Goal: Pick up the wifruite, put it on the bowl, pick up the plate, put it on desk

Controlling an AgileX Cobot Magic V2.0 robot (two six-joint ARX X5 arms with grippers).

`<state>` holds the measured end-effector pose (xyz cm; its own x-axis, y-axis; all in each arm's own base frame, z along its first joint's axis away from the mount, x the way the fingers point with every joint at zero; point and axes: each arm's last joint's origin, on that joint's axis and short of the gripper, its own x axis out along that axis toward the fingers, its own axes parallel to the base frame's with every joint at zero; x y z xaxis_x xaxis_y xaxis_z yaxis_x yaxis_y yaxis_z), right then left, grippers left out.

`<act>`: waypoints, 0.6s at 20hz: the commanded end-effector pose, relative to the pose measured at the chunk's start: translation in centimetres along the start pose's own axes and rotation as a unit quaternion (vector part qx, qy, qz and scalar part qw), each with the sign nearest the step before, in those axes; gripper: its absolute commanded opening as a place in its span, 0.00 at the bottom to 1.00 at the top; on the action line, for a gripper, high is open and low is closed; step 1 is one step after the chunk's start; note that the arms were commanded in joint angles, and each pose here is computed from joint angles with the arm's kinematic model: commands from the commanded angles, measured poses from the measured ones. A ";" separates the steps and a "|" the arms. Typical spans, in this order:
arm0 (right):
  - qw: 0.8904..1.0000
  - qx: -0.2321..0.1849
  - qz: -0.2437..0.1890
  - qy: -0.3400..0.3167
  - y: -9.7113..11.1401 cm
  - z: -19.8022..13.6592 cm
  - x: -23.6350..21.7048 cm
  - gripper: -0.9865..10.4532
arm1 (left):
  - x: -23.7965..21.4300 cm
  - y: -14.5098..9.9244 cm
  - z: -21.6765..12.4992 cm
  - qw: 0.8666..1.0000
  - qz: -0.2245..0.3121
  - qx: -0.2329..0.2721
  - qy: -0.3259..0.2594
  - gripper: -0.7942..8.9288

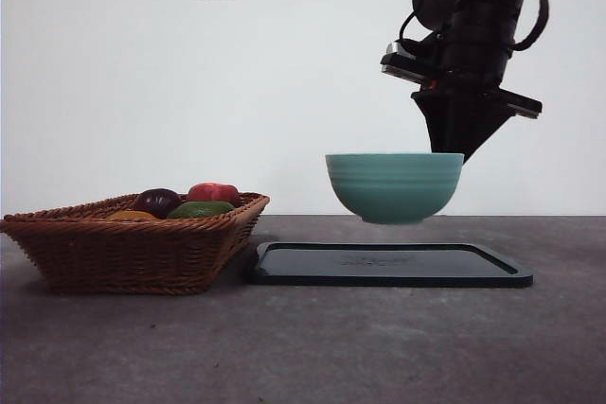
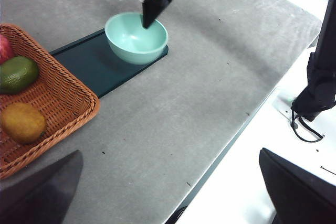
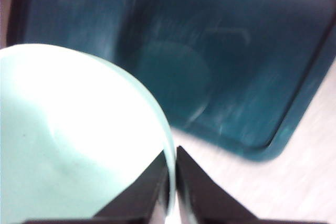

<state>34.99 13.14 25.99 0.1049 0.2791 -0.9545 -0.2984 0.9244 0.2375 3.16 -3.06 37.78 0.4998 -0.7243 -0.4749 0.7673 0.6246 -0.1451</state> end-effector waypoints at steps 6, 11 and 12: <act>0.998 -0.064 0.014 0.011 2.8 -6.0 1.3 0.10 | -0.2 -0.1 0.3 1.000 -0.004 0.009 -0.009 0.69; 0.996 -0.077 0.016 0.036 3.8 -9.2 3.4 0.10 | -0.2 -0.1 0.3 1.000 -0.004 0.009 -0.009 0.69; 0.996 -0.078 0.017 0.037 4.1 -9.5 3.9 0.10 | -0.2 -0.1 0.3 1.000 -0.005 0.009 -0.009 0.69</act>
<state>25.02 15.18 21.45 0.0220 0.2790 -0.9601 -0.4536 0.8586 0.2391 3.16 -3.06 37.78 0.4998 -0.7243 -0.4749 0.7673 0.6246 -0.1451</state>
